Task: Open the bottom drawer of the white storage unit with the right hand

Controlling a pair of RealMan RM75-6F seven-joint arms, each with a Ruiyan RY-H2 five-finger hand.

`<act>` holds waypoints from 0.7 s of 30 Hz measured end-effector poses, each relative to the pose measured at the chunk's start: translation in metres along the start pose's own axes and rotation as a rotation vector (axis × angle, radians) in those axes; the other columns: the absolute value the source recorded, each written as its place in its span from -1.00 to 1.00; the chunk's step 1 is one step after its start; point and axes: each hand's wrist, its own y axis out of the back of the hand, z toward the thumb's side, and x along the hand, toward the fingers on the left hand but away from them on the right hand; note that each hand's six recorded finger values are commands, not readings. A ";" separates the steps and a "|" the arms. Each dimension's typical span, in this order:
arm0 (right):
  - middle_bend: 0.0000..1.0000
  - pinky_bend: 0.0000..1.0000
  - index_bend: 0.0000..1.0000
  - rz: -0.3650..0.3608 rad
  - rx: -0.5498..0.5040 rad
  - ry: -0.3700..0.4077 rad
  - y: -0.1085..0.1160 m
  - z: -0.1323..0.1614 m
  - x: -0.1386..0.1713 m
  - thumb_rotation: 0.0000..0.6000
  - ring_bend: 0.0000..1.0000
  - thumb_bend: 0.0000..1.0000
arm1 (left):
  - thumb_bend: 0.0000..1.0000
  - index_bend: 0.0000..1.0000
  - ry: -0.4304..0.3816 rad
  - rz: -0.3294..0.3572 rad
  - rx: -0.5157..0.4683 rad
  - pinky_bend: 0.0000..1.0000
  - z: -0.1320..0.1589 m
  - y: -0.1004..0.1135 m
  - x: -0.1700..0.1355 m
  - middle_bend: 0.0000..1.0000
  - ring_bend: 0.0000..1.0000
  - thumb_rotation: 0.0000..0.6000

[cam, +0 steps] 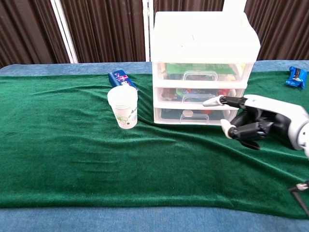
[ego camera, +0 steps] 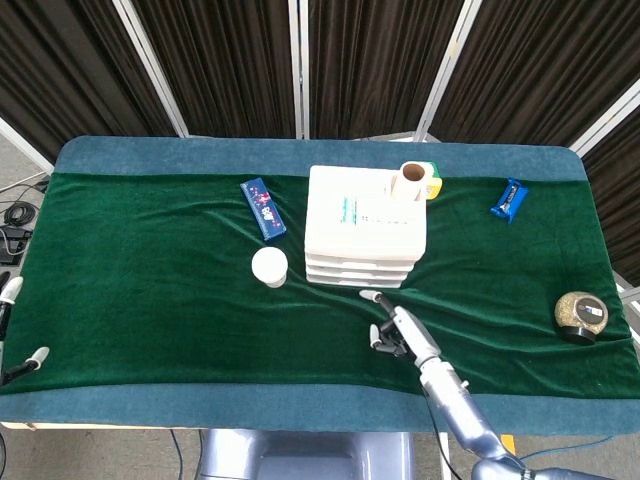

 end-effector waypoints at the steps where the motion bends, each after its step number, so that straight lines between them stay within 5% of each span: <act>1: 0.95 0.74 -0.71 0.001 -0.011 -0.001 -0.001 0.000 -0.002 1.00 1.00 0.25 | -0.93 -1.00 0.001 0.001 0.000 -1.00 0.000 0.000 0.000 -1.00 -1.00 1.00; 9: 0.95 0.74 -0.72 0.010 -0.289 -0.008 -0.018 0.007 -0.015 1.00 1.00 0.24 | -0.93 -1.00 0.004 0.005 -0.006 -1.00 -0.001 0.002 0.000 -1.00 -1.00 1.00; 21: 0.95 0.74 -0.72 -0.001 -0.457 -0.022 -0.030 0.004 -0.030 1.00 1.00 0.24 | -0.93 -1.00 0.007 0.012 -0.012 -1.00 -0.003 0.004 0.000 -1.00 -1.00 1.00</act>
